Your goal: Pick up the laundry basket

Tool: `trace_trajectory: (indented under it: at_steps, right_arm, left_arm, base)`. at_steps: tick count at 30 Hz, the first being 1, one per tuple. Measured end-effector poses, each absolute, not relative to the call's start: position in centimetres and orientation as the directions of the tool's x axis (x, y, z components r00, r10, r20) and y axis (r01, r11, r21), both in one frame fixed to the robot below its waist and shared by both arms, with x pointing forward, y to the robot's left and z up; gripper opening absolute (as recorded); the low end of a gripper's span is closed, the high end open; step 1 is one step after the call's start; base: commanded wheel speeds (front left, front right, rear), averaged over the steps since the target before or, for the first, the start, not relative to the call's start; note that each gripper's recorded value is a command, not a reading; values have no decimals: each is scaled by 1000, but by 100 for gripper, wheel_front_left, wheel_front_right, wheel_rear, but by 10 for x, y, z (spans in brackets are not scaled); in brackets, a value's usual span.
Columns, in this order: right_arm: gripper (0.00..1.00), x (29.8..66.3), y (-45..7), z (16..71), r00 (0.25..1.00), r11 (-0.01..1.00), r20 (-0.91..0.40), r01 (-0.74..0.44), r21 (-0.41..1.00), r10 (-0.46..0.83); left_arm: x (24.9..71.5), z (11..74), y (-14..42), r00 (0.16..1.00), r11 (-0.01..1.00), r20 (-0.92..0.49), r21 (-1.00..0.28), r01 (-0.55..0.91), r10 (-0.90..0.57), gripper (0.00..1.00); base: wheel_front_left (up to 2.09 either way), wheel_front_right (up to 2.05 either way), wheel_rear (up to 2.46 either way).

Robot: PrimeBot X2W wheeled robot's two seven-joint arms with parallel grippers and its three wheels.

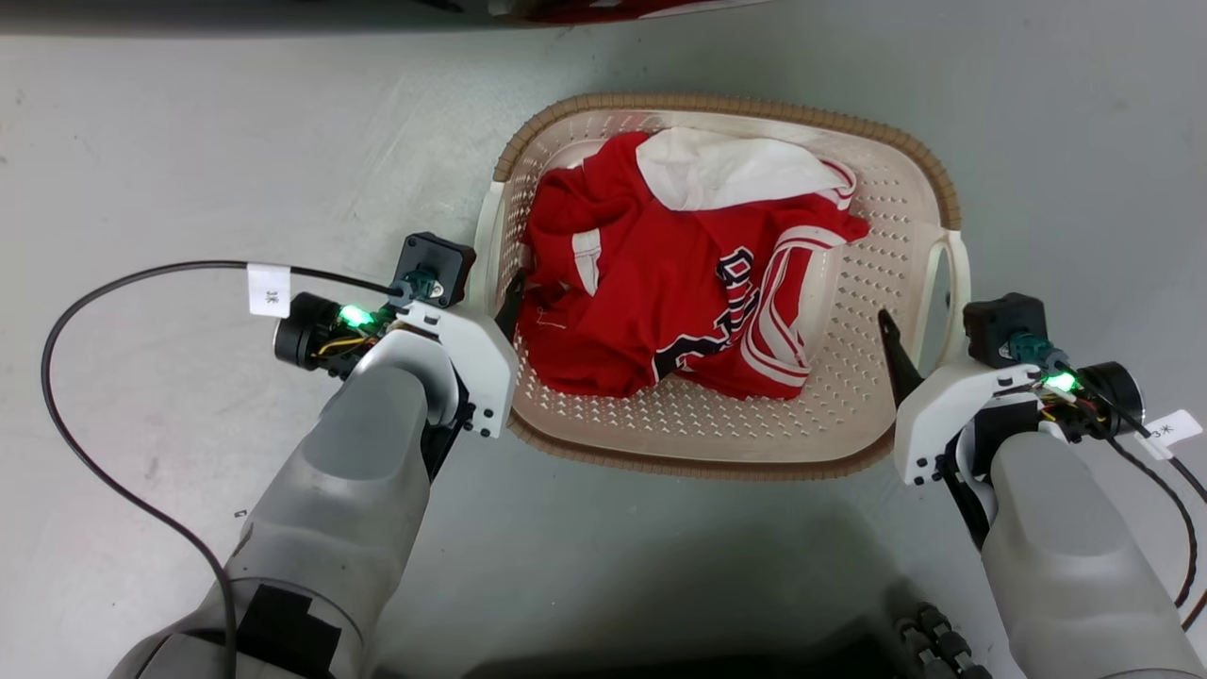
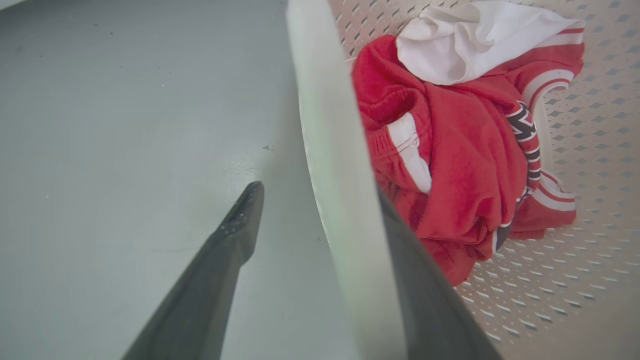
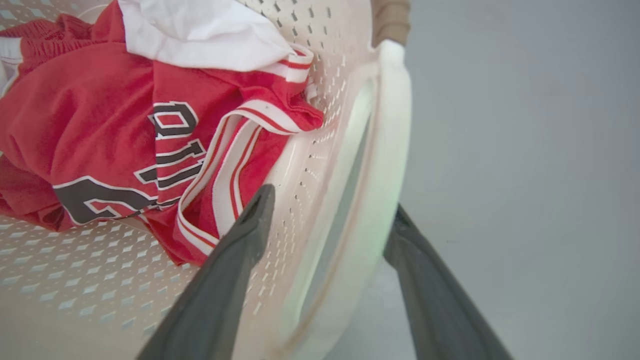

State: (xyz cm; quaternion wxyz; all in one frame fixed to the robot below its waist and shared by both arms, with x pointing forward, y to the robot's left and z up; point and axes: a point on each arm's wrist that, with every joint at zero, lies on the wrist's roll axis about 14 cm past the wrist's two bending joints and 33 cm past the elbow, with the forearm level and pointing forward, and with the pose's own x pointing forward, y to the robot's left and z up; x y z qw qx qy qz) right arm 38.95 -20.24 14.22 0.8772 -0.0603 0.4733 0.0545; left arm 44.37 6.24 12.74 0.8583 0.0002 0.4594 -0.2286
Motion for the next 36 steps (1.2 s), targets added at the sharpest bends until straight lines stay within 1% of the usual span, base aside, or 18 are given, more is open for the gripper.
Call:
trace_trajectory:
  at_steps: [1, 2, 3, 4, 10, 19, 28, 36]
  right_arm:
    - [100, 388, -201, 140, 539, 987, -841, -156, -51, 42]
    - [86, 386, -200, 138, 533, 986, -845, -157, -48, 44]
    - [20, 385, -200, 137, 528, 986, -848, -159, -46, 46]
    - [0, 383, -199, 135, 521, 986, -852, -161, -42, 49]
    - [0, 380, -193, 130, 505, 987, -861, -157, -22, 61]
    - [0, 381, -183, 140, 511, 985, -855, -174, -6, 85]
    - [0, 368, -174, 165, 494, 978, -862, -210, 8, 113]
    - [0, 370, -161, 194, 510, 963, -847, -271, 4, 147]
  left_arm:
    - [444, 126, 62, 472, 896, -790, -211, 391, -392, 100]
    - [443, 125, 62, 466, 895, -793, -211, 394, -392, 100]
    - [442, 124, 62, 462, 894, -795, -211, 396, -393, 45]
    - [442, 123, 63, 461, 894, -796, -213, 394, -392, 0]
    - [441, 122, 58, 455, 894, -796, -229, 385, -400, 0]
    - [441, 137, 64, 470, 899, -792, -215, 381, -389, 0]
    - [414, 168, 72, 454, 911, -811, -221, 350, -371, 0]
    - [399, 203, 81, 461, 925, -817, -218, 312, -348, 0]
  base:
    - [0, 0, 0]
    - [0, 0, 0]
    - [0, 0, 0]
    - [0, 0, 0]
    - [0, 0, 0]
    - [0, 0, 0]
    - [0, 0, 0]
    - [0, 0, 0]
